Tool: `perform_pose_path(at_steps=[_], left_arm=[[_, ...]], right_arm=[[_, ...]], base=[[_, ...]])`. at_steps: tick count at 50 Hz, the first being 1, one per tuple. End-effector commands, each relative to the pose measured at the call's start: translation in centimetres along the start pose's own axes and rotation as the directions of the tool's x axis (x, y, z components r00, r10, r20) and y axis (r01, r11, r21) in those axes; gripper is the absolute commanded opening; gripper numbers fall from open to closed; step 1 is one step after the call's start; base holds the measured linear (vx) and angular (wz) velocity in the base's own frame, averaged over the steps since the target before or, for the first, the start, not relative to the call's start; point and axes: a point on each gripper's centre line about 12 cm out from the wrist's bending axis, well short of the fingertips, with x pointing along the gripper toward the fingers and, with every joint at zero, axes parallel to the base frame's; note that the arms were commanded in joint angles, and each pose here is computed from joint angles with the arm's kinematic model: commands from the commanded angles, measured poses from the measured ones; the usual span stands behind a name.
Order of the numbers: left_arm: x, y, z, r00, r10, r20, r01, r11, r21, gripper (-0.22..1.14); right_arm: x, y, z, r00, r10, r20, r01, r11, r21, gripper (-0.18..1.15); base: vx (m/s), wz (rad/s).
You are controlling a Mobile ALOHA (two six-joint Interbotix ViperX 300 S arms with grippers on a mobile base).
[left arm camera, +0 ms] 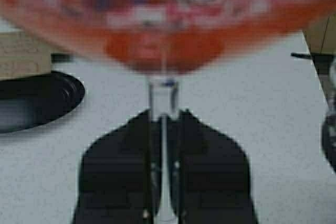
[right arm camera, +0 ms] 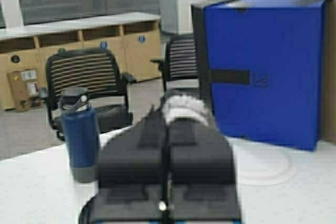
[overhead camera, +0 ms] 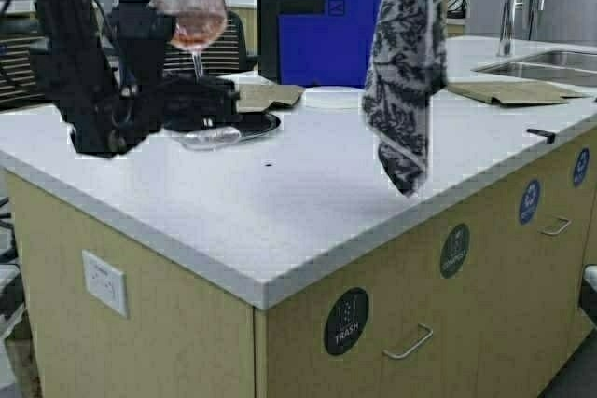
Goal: Get the cloth and wipe up the spill under the wine glass
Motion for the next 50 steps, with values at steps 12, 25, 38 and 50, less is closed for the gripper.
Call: perform_pose_path(at_steps=[12,25,38,50], left_arm=[[-0.5,-0.5,9.9,0.999,-0.003,0.048,0.004,1.0,-0.01,0.14],[-0.8,-0.3,17.0,1.0,0.018,0.012,-0.018,0.999,-0.026,0.14],[-0.7,-0.2,23.2,0.998,0.038,0.04,-0.037,0.999,-0.009,0.14],[0.1,-0.1,27.7,0.995,0.045,0.088,-0.046,0.999,-0.001,0.14]], right_arm=[[6.9,5.5,-6.6,0.99,0.125,-0.057,-0.123,0.991,0.048,0.07],[8.1,10.4,-16.7,0.956,0.212,-0.203,-0.2,0.977,0.078,0.07],[5.6,14.6,-24.1,0.901,0.289,-0.324,-0.262,0.957,0.125,0.07],[3.0,18.1,-27.9,0.849,0.353,-0.394,-0.311,0.935,0.168,0.07]], base=[[0.0,0.0],[0.0,0.0],[0.0,0.0],[0.0,0.0]])
